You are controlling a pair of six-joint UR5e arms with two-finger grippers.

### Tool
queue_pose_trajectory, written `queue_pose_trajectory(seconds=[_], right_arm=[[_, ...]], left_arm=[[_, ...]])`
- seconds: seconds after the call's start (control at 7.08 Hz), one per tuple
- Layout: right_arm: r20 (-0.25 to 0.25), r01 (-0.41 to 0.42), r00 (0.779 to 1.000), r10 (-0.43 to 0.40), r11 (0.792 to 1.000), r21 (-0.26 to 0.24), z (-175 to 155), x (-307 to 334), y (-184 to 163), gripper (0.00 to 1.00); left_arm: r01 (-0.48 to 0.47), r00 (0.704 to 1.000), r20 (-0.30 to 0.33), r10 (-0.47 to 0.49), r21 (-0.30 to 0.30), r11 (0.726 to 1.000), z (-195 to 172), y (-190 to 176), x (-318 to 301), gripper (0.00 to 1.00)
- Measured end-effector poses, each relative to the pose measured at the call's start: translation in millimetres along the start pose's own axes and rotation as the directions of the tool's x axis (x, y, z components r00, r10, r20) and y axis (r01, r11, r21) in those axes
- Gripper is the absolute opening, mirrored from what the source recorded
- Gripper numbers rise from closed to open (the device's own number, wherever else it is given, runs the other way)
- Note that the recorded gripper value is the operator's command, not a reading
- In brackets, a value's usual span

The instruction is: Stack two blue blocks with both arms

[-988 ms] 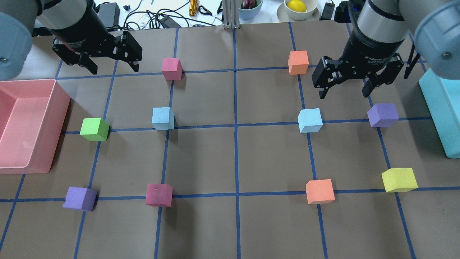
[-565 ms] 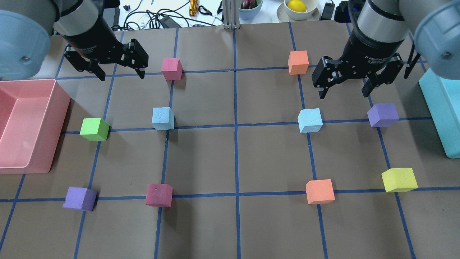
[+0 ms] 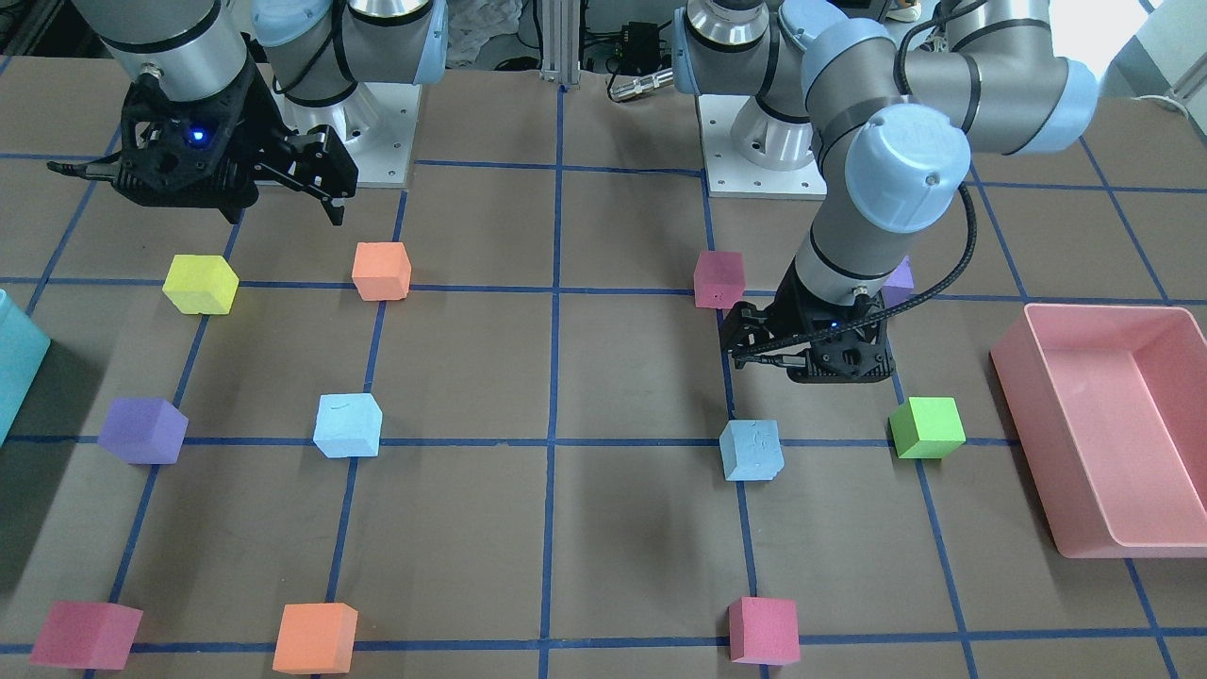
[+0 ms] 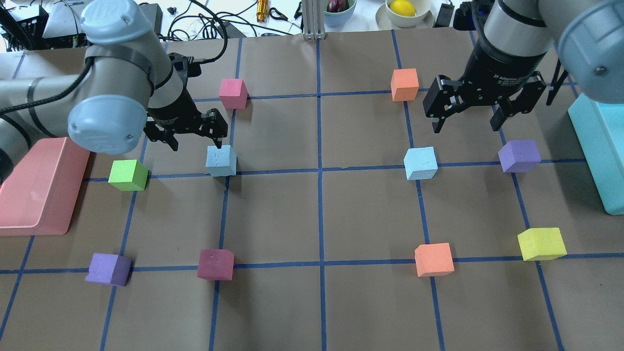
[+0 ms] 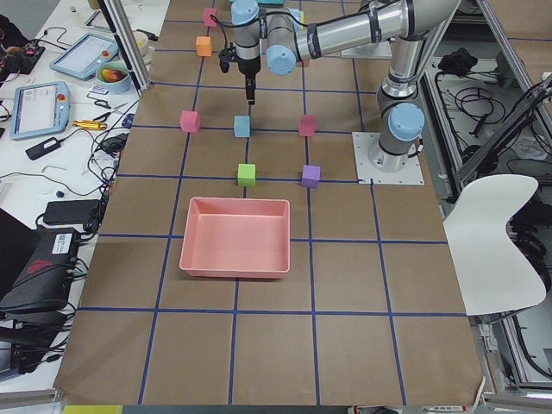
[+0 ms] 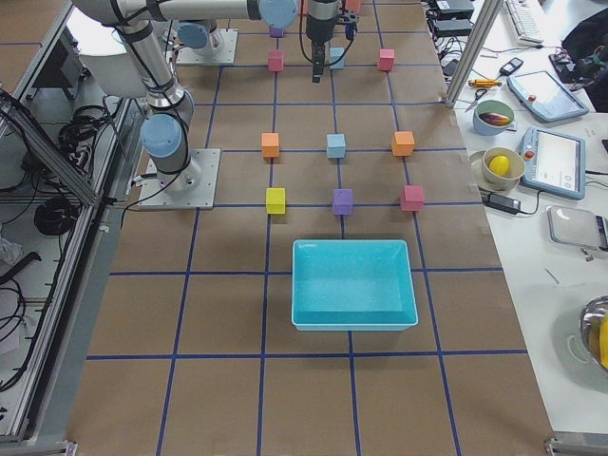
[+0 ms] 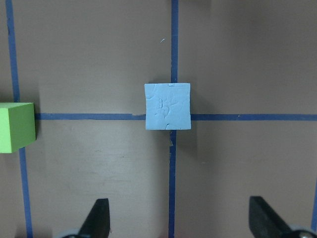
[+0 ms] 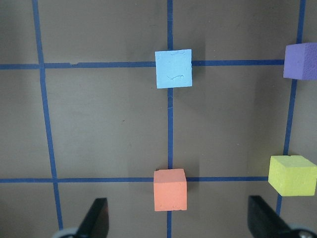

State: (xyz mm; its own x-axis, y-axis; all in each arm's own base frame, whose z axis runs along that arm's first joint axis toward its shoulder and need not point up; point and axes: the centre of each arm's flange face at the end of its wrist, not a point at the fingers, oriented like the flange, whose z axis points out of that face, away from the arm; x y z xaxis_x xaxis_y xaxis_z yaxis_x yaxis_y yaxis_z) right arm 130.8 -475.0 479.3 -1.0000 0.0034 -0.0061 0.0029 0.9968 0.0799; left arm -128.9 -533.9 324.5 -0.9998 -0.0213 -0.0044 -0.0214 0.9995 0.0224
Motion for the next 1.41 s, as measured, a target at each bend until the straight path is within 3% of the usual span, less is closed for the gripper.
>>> queue_pose_trajectory(seconds=[0.56, 0.71, 1.13, 1.27, 1.41], right_arm=[[0.001, -0.006, 1.000, 0.006, 0.989, -0.149, 82, 3, -54, 1.00], [0.001, -0.006, 1.000, 0.006, 0.988, -0.157, 107, 4, -70, 1.00], [-0.010, 0.064, 0.998, -0.064, 0.997, -0.039, 183, 7, -98, 1.00], [-0.028, 0.083, 0.996, -0.084, 0.996, -0.023, 201, 9, -98, 1.00], [-0.038, 0.087, 0.995, -0.088, 0.996, -0.024, 213, 11, -99, 1.00]], left_arm=[[0.002, 1.000, 0.001, -0.002, -0.026, 1.000, 82, -25, 1, 1.00], [0.002, 1.000, 0.001, -0.002, -0.041, 0.999, 94, -28, 1, 1.00], [0.005, 1.000, 0.001, -0.005, -0.046, 0.999, 118, -36, 1, 1.00], [0.006, 1.000, 0.001, -0.006, -0.043, 0.999, 123, -39, 1, 1.00], [0.006, 1.000, 0.001, -0.006, -0.041, 0.999, 128, -40, 1, 0.92]])
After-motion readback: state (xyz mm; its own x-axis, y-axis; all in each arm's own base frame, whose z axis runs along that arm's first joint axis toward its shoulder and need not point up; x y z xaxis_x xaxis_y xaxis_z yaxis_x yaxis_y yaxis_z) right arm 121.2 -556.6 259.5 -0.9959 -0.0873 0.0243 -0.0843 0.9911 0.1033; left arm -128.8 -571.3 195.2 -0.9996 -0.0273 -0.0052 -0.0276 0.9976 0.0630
